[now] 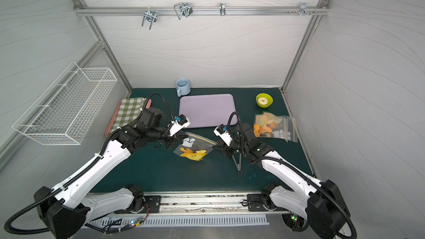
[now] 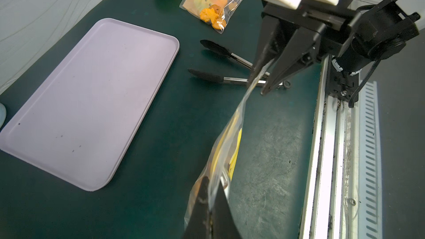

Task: Put the cookies into a resealable bag to prevent moisture
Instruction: Close the ziploc bag at the center of the board, then pick up the ziploc bag from the center of the board.

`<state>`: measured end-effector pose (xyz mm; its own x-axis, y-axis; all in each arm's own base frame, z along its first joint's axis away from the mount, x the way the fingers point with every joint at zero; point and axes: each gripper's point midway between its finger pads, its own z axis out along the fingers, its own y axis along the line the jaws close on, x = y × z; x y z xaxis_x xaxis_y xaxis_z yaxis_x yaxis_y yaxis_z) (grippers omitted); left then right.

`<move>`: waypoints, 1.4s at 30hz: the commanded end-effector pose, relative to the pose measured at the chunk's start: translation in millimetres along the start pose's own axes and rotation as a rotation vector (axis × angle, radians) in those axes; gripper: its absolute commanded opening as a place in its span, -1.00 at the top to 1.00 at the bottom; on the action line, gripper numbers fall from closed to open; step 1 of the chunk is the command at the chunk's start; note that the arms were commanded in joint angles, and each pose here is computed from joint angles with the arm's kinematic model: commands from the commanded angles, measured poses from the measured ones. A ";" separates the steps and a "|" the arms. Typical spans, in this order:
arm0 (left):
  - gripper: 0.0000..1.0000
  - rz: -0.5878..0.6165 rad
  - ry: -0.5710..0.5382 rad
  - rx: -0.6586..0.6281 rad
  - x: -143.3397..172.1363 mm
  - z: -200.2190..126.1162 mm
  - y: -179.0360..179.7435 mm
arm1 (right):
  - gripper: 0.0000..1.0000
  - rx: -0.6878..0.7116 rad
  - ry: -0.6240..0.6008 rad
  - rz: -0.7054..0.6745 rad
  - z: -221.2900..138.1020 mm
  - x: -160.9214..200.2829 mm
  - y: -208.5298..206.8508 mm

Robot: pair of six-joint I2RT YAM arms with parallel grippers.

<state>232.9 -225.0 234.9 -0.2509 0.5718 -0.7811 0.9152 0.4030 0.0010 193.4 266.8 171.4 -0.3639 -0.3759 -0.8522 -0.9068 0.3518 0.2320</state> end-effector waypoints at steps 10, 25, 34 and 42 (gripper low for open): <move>1.00 0.049 -0.052 -0.008 -14.6 -7.1 0.7 | -0.14 -0.030 -0.031 -0.037 -3.7 -20.1 5.0; 1.00 0.046 -0.061 0.004 -16.6 -7.7 -1.8 | 0.42 -0.228 -0.032 -0.173 33.6 -75.1 38.9; -0.19 -0.054 -0.190 -0.102 -46.5 -23.0 14.9 | 1.00 0.018 -0.031 -0.062 15.6 -86.1 10.7; -0.99 -0.476 -0.321 -0.527 -55.1 -64.7 87.9 | 1.00 0.447 -0.076 0.151 -68.9 -129.4 -50.3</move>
<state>277.6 -203.5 294.7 -0.3687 0.2531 -0.8944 0.6732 0.7362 -0.0691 251.7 283.5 278.0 -0.3811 -0.3164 -0.8687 -0.8133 0.5617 0.1522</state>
